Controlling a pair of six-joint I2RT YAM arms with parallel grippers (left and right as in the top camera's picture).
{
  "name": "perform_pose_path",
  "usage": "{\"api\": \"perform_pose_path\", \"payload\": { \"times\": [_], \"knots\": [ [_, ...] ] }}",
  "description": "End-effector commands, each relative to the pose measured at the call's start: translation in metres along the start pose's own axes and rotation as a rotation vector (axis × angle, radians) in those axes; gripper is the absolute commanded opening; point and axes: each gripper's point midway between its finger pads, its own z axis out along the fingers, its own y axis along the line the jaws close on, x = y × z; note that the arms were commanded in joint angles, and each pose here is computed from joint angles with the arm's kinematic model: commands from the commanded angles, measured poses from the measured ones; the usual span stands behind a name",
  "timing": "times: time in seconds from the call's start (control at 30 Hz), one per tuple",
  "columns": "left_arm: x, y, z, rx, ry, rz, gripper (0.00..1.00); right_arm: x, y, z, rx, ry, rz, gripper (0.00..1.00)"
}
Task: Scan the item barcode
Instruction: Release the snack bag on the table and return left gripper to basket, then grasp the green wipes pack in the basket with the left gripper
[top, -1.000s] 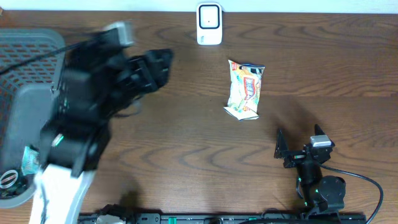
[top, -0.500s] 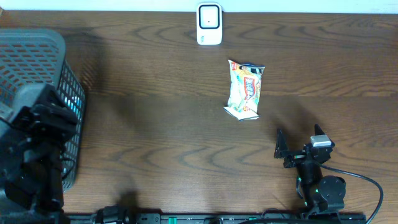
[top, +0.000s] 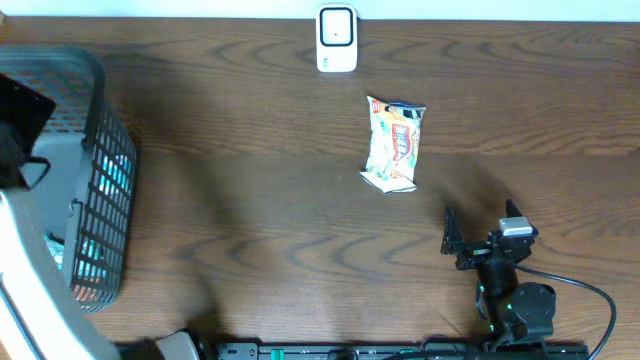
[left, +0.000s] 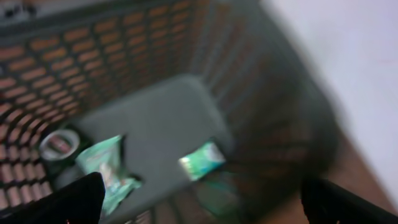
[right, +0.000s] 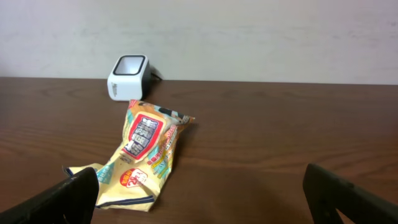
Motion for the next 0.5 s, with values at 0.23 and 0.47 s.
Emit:
{"api": "perform_pose_path", "payload": {
  "times": [0.23,0.47],
  "knots": [
    [0.039,0.082,0.095,-0.391,0.322,-0.16,0.98,0.0,0.002,0.0,-0.006,0.0,0.012,0.99],
    [0.068,0.116,0.124,-0.608,0.371,-0.156,0.98,0.0,0.002,0.0,-0.006,0.0,0.012,0.99]
  ]
}}
